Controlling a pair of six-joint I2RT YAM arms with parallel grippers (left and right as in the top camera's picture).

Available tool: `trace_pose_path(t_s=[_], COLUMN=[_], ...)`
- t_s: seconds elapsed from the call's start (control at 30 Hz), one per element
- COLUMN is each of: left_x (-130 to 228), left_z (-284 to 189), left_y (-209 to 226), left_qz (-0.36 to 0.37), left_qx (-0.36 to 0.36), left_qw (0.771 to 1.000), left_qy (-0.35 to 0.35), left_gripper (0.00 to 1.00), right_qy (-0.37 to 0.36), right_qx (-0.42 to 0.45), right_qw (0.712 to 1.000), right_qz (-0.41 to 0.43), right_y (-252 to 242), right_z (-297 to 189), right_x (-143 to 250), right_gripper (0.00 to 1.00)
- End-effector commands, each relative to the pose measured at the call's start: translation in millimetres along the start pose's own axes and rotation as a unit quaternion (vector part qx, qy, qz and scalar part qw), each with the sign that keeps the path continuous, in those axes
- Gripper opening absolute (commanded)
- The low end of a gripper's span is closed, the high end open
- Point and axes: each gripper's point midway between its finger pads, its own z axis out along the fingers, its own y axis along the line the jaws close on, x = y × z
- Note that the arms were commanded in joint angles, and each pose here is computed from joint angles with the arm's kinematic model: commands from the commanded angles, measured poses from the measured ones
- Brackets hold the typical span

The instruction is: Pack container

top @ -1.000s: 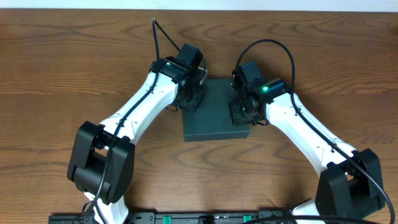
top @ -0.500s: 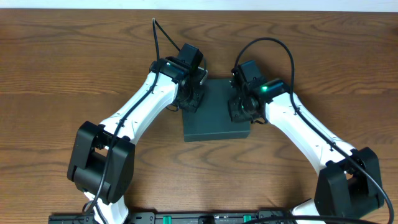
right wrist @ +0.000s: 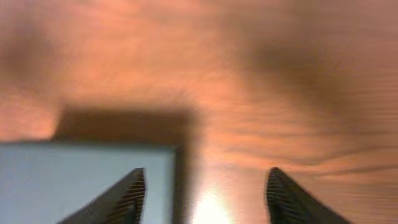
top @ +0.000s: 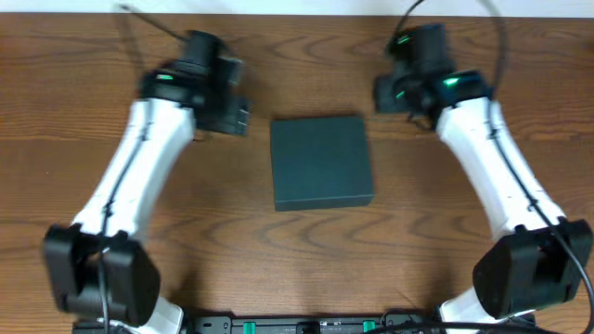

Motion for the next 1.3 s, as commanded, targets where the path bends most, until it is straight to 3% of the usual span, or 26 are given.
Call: trace_pose_path(t_s=[0.0,0.1,0.27,0.4,0.53,0.67,0.87,1.03,1.27], left_x=[-2,10,16,32,60,88,113,123,130], left_z=[-17,-26,-56,-85,-100,-105,-112,-121,-118], left_y=[42,64,66,53,43,35,26,23,23], left_qz=[-0.031,-0.051,-0.046,-0.036,-0.026,-0.013,0.007,0.011,0.011], left_qx=[-0.031,-0.063,-0.092,-0.085,-0.080,-0.076,-0.067,-0.063,-0.063], left_qw=[0.999,0.997,0.994,0.994,0.993,0.990,0.978,0.965,0.968], left_qy=[-0.011,0.006,-0.024,-0.058,-0.084,-0.120,-0.199,-0.256,-0.243], left_gripper=[0.85,0.95,0.99,1.00,0.99,0.99,0.99,0.99,0.98], right_qy=[-0.014,0.005,0.001,-0.030,-0.047,-0.060,-0.131,-0.166,-0.136], right_qx=[0.037,0.061,0.092,0.094,0.090,0.090,0.099,0.127,0.103], right_qw=[0.999,0.996,0.990,0.989,0.987,0.988,0.986,0.978,0.985], right_qz=[0.022,0.063,0.105,0.109,0.124,0.107,0.030,-0.003,-0.008], right_y=[-52,-88,-124,-122,-114,-105,-90,-89,-82], right_z=[-13,-23,-53,-76,-84,-89,-119,-140,-130], right_x=[-14,-4,9,25,68,114,137,149,166], right_gripper=[0.60,0.58,0.63,0.64,0.67,0.73,0.99,0.99,0.99])
